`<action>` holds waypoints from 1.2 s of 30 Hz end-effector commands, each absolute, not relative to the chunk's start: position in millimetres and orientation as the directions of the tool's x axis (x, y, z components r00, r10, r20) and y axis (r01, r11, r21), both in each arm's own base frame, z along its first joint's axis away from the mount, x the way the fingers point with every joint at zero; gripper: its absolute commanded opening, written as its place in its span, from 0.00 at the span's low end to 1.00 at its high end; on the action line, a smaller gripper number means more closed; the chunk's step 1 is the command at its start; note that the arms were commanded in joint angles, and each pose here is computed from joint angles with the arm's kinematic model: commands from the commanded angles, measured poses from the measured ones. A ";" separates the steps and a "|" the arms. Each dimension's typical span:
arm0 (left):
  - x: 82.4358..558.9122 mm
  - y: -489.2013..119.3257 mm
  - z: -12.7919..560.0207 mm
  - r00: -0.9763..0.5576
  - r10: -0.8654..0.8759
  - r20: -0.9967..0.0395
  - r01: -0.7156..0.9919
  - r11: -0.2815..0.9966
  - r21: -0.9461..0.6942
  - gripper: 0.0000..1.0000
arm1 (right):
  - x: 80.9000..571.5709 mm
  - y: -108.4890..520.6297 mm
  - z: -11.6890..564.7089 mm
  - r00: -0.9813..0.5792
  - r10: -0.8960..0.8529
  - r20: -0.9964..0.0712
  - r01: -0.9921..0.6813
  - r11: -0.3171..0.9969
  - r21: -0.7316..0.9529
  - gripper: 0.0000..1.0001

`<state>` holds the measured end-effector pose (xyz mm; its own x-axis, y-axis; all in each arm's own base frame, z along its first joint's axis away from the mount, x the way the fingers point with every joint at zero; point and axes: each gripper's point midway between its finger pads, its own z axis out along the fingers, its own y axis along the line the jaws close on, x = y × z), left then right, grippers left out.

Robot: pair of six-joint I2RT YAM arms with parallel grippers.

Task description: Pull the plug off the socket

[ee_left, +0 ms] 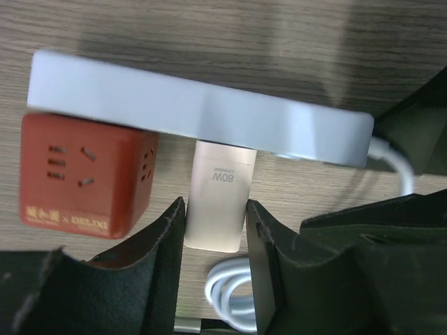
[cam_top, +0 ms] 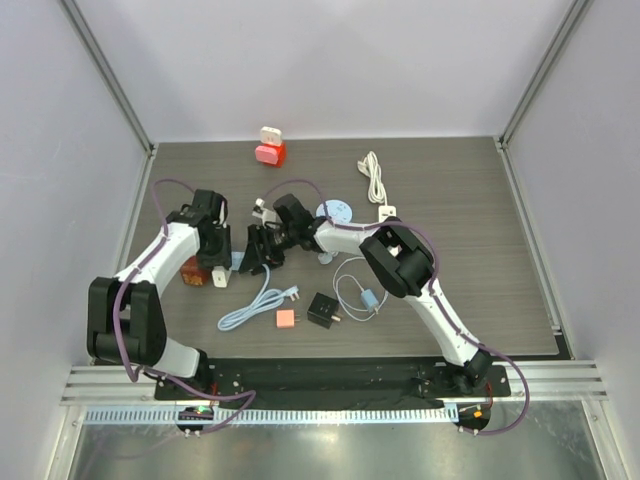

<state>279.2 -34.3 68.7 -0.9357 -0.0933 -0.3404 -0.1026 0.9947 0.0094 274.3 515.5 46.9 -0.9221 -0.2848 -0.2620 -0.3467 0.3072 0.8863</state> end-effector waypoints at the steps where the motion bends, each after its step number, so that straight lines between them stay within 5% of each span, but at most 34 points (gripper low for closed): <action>1: 283.1 -49.6 67.0 -0.934 -0.086 -0.347 -0.069 0.996 -0.060 0.00 | 289.2 498.3 51.3 -0.829 -0.390 -0.400 -0.547 0.417 0.726 0.67; 11: 282.3 -52.2 75.0 -0.920 -0.101 -0.378 -0.074 0.993 -0.087 0.00 | 316.7 490.3 60.1 -0.687 -0.490 -0.537 -0.725 0.409 0.554 0.75; 12: 282.4 -52.9 76.6 -0.917 -0.106 -0.383 -0.077 0.993 -0.091 0.04 | 317.1 490.1 59.8 -0.677 -0.497 -0.543 -0.734 0.403 0.547 0.75; 16: 280.3 -53.3 81.8 -0.909 -0.138 -0.393 -0.104 0.989 -0.106 0.44 | 313.8 496.9 54.3 -0.627 -0.533 -0.569 -0.773 0.336 0.538 0.72; 18: 276.2 -53.8 79.9 -0.911 -0.146 -0.386 -0.112 0.988 -0.110 0.51 | 312.6 501.6 51.5 -0.590 -0.551 -0.590 -0.801 0.311 0.511 0.70; 30: 271.1 -60.6 91.1 -0.897 -0.199 -0.396 -0.142 0.976 -0.167 0.57 | 302.2 530.5 38.6 -0.526 -0.566 -0.635 -0.845 0.263 0.466 0.57; 33: 269.0 -57.2 91.1 -0.898 -0.203 -0.391 -0.157 0.977 -0.148 0.59 | 303.0 532.5 37.5 -0.561 -0.549 -0.619 -0.821 0.277 0.498 0.42; 36: 267.1 -50.4 92.4 -0.897 -0.201 -0.394 -0.170 0.979 -0.115 0.60 | 300.2 531.2 38.4 -0.646 -0.515 -0.563 -0.752 0.304 0.585 0.13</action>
